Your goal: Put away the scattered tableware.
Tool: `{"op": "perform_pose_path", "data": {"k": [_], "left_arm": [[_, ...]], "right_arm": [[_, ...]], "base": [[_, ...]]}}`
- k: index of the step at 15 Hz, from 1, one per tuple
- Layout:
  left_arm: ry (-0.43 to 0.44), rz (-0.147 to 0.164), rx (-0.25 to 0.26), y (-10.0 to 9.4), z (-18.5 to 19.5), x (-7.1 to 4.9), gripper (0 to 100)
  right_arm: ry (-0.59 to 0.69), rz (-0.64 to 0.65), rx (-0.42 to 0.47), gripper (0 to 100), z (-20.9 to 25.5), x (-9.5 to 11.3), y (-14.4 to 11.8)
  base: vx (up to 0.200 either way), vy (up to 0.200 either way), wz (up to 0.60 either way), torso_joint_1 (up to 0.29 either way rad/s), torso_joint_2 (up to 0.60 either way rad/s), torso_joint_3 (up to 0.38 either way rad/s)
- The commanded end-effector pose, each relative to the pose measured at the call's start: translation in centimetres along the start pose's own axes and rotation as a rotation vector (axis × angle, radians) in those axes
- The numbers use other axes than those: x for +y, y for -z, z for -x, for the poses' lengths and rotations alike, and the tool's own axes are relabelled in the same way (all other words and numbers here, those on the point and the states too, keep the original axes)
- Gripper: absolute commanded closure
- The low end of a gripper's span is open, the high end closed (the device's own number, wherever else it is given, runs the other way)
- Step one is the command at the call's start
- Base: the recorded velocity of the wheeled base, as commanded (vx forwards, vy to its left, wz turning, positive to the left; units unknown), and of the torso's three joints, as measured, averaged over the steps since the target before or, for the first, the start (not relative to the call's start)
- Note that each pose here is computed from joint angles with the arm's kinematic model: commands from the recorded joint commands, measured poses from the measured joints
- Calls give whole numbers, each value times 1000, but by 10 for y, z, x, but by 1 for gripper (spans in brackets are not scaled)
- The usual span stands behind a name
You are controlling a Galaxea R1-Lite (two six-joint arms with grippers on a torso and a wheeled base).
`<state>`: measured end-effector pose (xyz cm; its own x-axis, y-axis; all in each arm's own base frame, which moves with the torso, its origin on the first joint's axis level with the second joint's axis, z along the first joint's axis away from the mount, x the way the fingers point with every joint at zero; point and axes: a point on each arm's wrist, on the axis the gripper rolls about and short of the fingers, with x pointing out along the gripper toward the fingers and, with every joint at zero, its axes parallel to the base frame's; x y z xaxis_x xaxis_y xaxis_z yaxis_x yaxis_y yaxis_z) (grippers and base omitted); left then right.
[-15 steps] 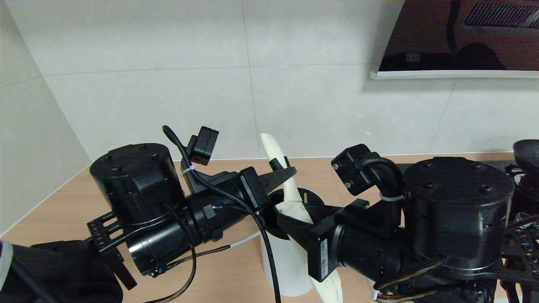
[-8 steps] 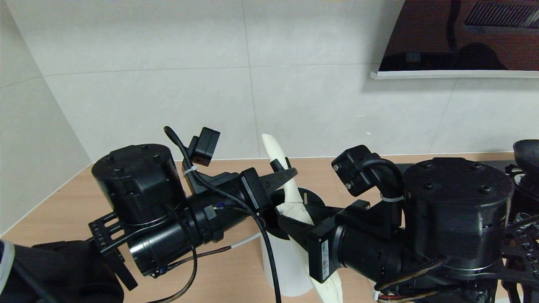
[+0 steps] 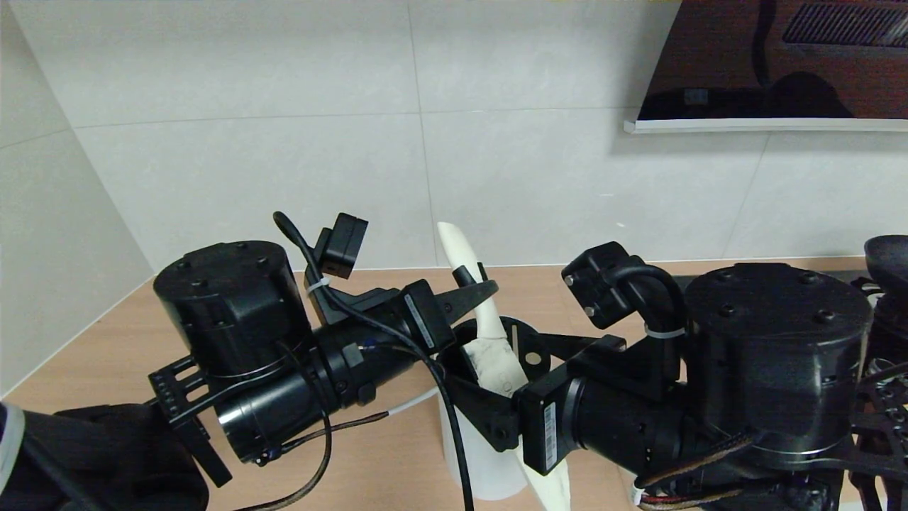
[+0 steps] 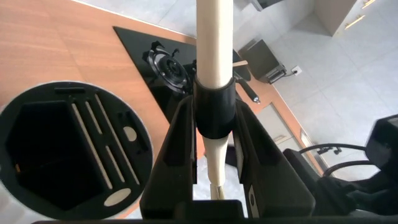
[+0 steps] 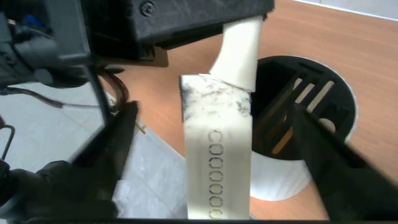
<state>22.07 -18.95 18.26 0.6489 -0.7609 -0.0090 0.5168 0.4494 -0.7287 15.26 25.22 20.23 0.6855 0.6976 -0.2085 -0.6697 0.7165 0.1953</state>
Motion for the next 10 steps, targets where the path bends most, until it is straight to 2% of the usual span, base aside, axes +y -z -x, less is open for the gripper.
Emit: {"op": "perform_pose_path", "data": {"k": [1, 6, 8, 10], "left_arm": [[1, 1, -3, 0, 1, -1, 100], [-17, -8, -49, -8, 2, -4, 100], [-42, -28, -42, -16, 10, -14, 100], [-97, -46, -100, -28, 13, -24, 100]], "right_arm": [[4, -5, -15, 0, 3, -2, -4], [163, -47, -86, 0, 12, -53, -27], [227, -60, -83, 0, 28, -73, -39], [244, -66, -88, 0, 30, -81, -42]], "base": [[0, 0, 0, 0, 0, 0], [0, 0, 0, 0, 0, 0], [0, 0, 0, 0, 0, 0], [0, 0, 0, 0, 0, 0]]}}
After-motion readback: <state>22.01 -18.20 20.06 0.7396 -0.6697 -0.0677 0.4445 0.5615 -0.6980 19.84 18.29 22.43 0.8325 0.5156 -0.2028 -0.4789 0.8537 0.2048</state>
